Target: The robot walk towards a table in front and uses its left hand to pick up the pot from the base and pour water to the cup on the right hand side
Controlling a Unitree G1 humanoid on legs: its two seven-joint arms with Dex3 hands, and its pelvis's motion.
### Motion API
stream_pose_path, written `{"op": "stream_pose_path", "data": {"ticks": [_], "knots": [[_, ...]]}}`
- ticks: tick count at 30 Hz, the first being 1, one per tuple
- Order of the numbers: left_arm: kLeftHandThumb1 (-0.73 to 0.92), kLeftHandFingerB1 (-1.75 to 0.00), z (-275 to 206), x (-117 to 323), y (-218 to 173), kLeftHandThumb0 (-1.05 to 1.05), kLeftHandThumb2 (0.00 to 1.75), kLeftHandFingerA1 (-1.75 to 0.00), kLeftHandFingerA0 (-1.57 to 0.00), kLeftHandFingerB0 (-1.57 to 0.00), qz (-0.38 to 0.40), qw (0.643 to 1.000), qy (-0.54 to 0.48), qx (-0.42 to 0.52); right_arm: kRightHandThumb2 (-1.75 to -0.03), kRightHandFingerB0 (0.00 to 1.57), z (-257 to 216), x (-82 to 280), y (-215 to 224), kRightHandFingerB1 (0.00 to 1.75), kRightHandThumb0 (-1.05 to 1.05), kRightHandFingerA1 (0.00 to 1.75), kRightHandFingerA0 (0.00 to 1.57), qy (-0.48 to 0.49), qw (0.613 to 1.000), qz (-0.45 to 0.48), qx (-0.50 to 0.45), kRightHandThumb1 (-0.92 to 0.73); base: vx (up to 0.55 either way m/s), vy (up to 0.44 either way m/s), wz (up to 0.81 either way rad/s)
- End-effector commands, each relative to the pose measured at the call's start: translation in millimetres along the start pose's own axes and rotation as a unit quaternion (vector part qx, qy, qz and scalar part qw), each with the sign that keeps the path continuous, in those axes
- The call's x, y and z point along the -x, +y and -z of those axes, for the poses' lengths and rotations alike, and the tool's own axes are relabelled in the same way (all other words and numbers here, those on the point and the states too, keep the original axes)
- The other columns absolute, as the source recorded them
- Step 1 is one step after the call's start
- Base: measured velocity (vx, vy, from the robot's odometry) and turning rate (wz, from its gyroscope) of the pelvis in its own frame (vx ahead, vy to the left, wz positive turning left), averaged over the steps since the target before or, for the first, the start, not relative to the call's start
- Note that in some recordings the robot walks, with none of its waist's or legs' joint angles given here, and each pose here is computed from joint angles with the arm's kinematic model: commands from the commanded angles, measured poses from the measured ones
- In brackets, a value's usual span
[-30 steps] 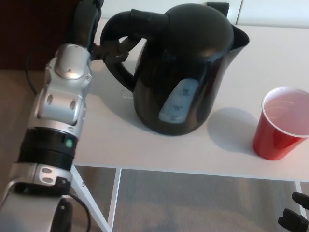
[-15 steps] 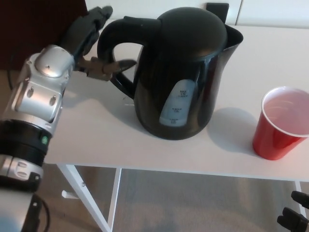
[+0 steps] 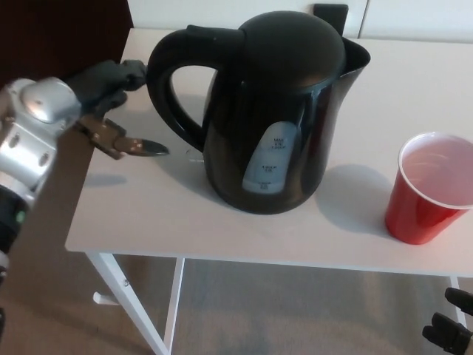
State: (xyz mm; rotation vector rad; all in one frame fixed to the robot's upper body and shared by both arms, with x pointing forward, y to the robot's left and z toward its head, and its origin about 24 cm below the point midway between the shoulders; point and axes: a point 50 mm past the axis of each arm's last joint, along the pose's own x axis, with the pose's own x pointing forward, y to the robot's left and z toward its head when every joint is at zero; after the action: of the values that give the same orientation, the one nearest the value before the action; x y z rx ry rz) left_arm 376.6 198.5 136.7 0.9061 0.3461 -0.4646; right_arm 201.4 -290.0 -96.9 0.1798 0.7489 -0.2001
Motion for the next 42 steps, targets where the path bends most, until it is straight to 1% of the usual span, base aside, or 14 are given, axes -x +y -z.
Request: {"op": "stream_pose_path", "data": {"ticks": [1,4,10,11,12,16,18,19,23,24,26,29,32,42], "knots": [[0.45,0.0,3.9,28.1,21.5,-0.72,0.54,0.0,0.0,0.0,0.05,0.998,0.003,-0.024,-0.58,0.34,-0.7,1.5,-5.6,0.42,-0.17,0.56,0.53,0.003,1.0,0.004,-0.001,-0.5,0.0,0.0,0.0],[0.45,0.0,6.0,36.5,27.8,-0.71,0.55,0.0,0.0,0.0,0.047,0.999,0.006,-0.008,-0.55,0.37,1.3,1.6,-5.1,0.42,-0.13,0.63,0.63,0.006,1.0,0.005,-0.005,-0.52,0.0,0.0,0.0],[0.42,0.0,32.1,73.6,50.5,-0.75,0.77,0.0,0.0,0.0,0.029,0.999,0.008,0.033,-0.57,0.37,11.7,3.7,-5.7,0.43,-0.15,0.59,0.57,0.018,1.0,0.015,-0.017,-0.52,0.0,0.0,0.0],[0.42,0.0,33.8,75.7,51.4,-0.75,0.77,0.0,0.0,0.0,0.027,0.999,0.008,0.033,-0.57,0.37,12.0,3.8,-5.7,0.43,-0.15,0.59,0.57,0.018,1.0,0.015,-0.017,-0.52,0.0,0.0,0.0],[0.46,0.0,53.7,83.2,54.9,-0.74,0.55,0.0,0.0,0.0,0.018,0.997,0.012,0.071,-0.55,0.37,15.3,5.3,-7.1,0.41,-0.11,0.59,0.59,0.021,1.0,0.015,-0.01,-0.54,0.0,0.0,0.0],[0.46,0.0,62.6,87.8,56.0,-0.74,0.55,0.0,0.0,0.0,0.014,0.996,0.01,0.088,-0.55,0.37,16.8,6.0,-7.6,0.41,-0.11,0.59,0.59,0.022,1.0,0.014,-0.006,-0.54,0.0,0.0,0.0],[0.55,0.0,122.0,102.2,41.3,-0.8,0.58,0.0,0.0,0.0,-0.054,0.985,0.029,0.159,-0.54,0.39,24.8,10.9,-14.9,0.41,-0.13,0.55,0.56,0.031,0.999,0.022,-0.011,-0.52,0.0,0.0,0.0],[0.51,-0.02,169.0,118.6,14.9,-0.8,0.86,-0.11,0.0,0.0,-0.111,0.969,0.044,0.216,-0.55,0.39,31.5,14.2,-19.3,0.4,-0.12,0.55,0.6,0.042,0.999,0.031,-0.014,-0.53,0.0,0.0,0.0],[0.51,-0.02,178.9,122.9,5.8,-0.8,0.86,-0.11,0.0,0.0,-0.125,0.965,0.042,0.227,-0.55,0.39,33.4,14.9,-20.0,0.4,-0.12,0.55,0.6,0.045,0.998,0.033,-0.015,-0.53,0.0,0.0,0.0],[0.57,-0.14,199.4,127.0,-22.4,-0.71,0.9,-0.28,0.0,0.0,-0.136,0.955,0.058,0.257,-0.55,0.39,37.6,16.6,-21.2,0.41,-0.08,0.56,0.58,0.05,0.998,0.035,-0.018,-0.55,0.0,0.0,0.0],[0.6,-0.12,236.6,144.2,-83.3,-0.75,0.92,-0.24,0.0,0.0,-0.154,0.931,0.11,0.311,-0.56,0.38,47.1,21.2,-24.0,0.41,-0.11,0.56,0.56,0.059,0.997,0.035,-0.018,-0.56,0.0,0.0,0.0],[0.6,-0.12,236.8,144.7,-84.1,-0.75,0.92,-0.24,0.0,0.0,-0.157,0.931,0.108,0.31,-0.56,0.38,47.2,21.2,-24.0,0.41,-0.11,0.56,0.56,0.059,0.997,0.035,-0.018,-0.56,0.0,0.0,0.0],[0.7,-0.18,276.1,160.7,-175.9,-0.73,0.98,-0.21,0.0,0.0,-0.127,0.891,0.251,0.356,-0.59,0.37,57.9,25.8,-25.6,0.42,-0.17,0.54,0.53,0.072,0.997,0.039,-0.007,-0.51,0.0,0.0,0.0],[0.68,-0.26,289.3,174.1,-236.6,-0.71,0.98,-0.27,-0.04,-0.04,-0.117,0.848,0.339,0.39,-0.56,0.39,63.7,28.9,-28.1,0.41,-0.1,0.54,0.56,0.075,0.996,0.05,-0.028,-0.56,0.0,0.0,0.0]]}}
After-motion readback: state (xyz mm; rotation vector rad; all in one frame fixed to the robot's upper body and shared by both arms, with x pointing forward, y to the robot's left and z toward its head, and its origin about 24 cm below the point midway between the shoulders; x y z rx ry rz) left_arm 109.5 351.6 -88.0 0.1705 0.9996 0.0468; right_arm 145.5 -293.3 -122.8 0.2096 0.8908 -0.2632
